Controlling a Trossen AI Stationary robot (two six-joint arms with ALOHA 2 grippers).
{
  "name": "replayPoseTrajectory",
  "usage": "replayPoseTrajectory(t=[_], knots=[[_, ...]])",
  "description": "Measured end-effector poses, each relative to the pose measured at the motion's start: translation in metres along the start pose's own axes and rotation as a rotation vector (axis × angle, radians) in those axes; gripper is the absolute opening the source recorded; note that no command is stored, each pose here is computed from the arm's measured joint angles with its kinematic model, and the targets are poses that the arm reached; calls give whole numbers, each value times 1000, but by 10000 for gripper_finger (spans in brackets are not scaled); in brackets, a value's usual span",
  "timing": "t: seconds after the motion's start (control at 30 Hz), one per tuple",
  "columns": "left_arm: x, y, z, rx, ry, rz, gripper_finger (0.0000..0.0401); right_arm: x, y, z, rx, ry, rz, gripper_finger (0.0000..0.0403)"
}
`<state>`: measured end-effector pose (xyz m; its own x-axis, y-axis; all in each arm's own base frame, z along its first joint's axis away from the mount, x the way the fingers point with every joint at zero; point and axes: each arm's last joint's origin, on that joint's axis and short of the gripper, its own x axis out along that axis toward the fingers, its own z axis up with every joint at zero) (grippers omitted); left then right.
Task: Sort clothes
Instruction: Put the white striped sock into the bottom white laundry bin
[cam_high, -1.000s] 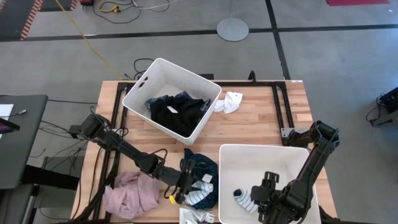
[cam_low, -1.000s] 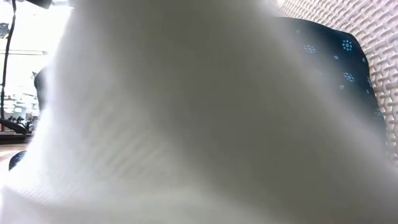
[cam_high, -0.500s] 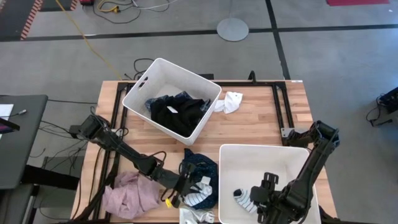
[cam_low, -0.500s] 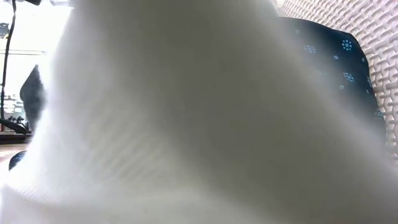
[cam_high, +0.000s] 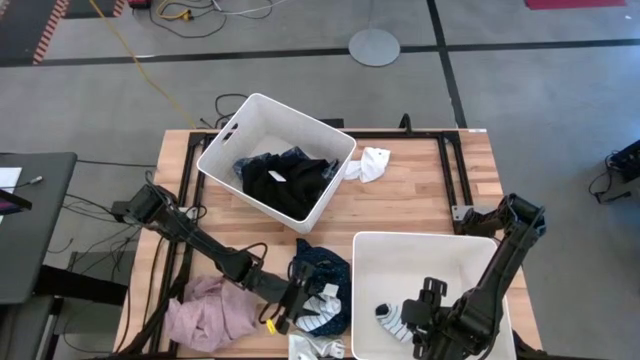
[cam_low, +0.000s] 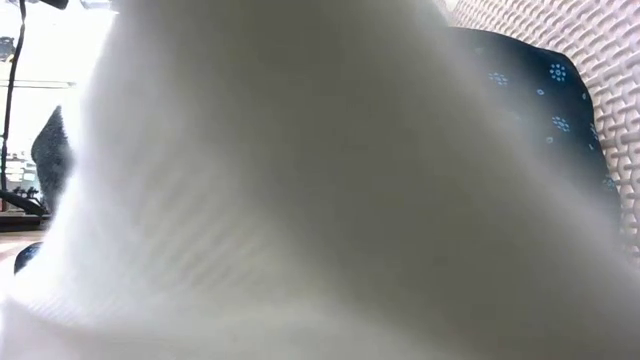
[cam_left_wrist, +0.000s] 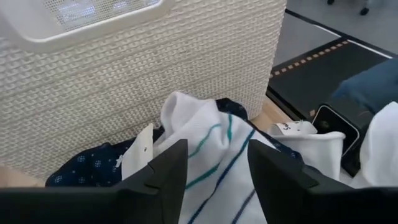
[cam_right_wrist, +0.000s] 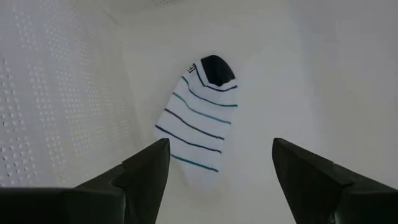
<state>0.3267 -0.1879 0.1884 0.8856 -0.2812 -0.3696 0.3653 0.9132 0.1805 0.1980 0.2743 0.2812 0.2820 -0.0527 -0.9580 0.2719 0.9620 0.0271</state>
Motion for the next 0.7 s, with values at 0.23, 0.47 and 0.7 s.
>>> replayPoseTrajectory(t=[0.23,0.47,0.7], knots=[[1,5,1,3,-11,14,107,0,0,0,0,-9,-2,299],[1,5,0,19,-8,3,94,0,2,1,5,-16,14,299],[3,4,-2,12,-6,-10,123,0,2,1,8,-17,17,299]])
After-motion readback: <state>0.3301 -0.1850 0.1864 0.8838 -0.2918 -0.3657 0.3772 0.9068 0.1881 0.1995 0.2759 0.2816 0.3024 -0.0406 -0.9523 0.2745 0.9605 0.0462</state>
